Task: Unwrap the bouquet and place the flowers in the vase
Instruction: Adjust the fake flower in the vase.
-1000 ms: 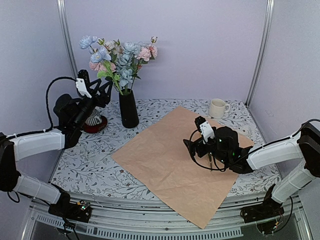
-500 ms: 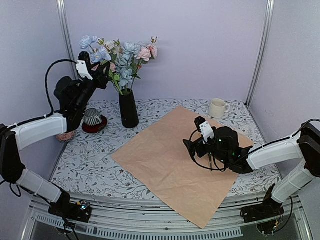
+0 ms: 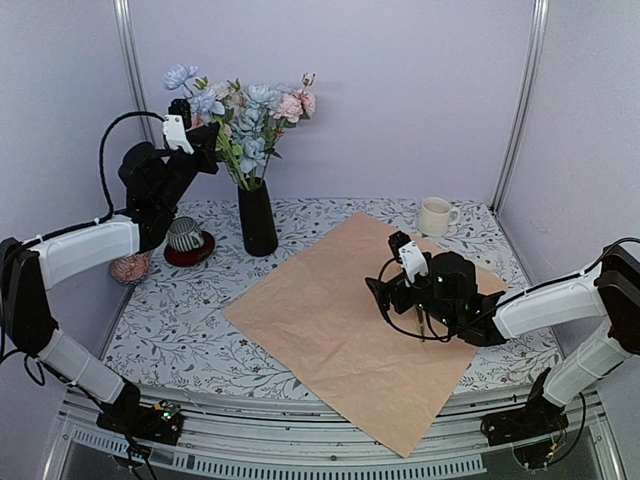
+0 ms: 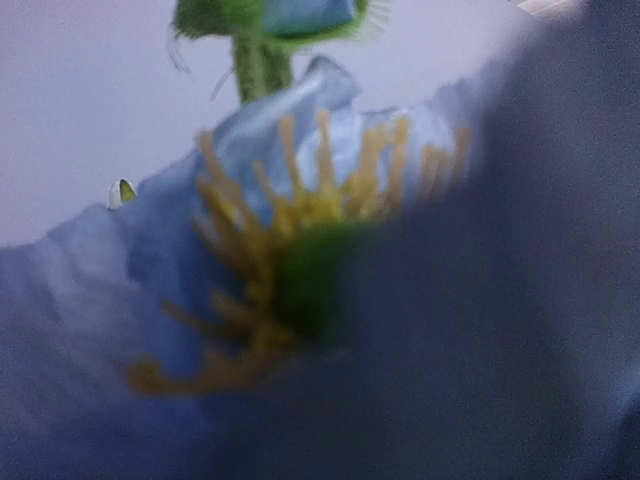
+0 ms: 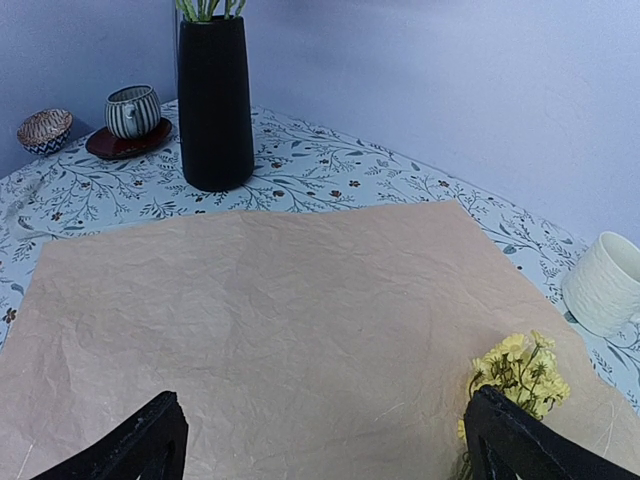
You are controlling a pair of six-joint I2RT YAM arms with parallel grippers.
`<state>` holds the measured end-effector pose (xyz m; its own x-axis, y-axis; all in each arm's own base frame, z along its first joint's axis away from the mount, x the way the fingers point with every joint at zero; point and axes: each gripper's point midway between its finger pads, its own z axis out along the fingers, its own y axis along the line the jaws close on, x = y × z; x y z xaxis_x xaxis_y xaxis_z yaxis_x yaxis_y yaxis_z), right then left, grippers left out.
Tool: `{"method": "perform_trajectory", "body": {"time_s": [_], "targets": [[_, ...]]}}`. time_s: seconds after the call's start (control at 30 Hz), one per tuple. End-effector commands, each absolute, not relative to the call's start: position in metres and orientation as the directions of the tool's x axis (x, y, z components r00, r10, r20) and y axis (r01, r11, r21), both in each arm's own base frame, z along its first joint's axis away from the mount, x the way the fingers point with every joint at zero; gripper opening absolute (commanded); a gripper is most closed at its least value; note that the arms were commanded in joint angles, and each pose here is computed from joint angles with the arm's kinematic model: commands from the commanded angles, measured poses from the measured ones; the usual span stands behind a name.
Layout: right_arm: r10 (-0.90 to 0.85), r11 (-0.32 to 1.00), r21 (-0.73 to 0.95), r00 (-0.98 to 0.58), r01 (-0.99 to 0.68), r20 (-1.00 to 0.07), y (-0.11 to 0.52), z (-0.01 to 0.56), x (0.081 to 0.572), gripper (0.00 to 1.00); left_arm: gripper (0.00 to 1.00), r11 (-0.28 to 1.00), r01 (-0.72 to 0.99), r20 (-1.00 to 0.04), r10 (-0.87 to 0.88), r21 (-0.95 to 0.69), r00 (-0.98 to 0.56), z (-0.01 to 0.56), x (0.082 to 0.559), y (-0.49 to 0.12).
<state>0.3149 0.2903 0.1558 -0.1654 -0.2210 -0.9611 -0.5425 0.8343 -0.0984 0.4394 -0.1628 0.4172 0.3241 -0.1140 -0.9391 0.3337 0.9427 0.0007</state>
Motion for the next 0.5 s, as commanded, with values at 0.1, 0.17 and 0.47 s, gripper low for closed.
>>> {"method": "perform_trajectory", "body": {"time_s": [0.1, 0.17, 0.47], "targets": [[-0.228, 0.833, -0.106, -0.161, -0.543, -0.96, 0.294, 0.158, 0.319, 0.99, 0.0, 0.949, 0.314, -0.969, -0.079, -0.001, 0.234, 0.404, 0.462, -0.164], [-0.227, 0.833, -0.106, -0.161, -0.543, -0.96, 0.294, 0.158, 0.319, 0.99, 0.0, 0.948, 0.317, -0.973, -0.075, -0.001, 0.22, 0.401, 0.464, -0.165], [-0.227, 0.855, -0.114, -0.168, -0.506, -0.959, 0.286, 0.159, 0.321, 0.99, 0.37, 0.937, 0.344, -0.977, -0.122, -0.056, 0.173, 0.399, 0.446, -0.162]]}}
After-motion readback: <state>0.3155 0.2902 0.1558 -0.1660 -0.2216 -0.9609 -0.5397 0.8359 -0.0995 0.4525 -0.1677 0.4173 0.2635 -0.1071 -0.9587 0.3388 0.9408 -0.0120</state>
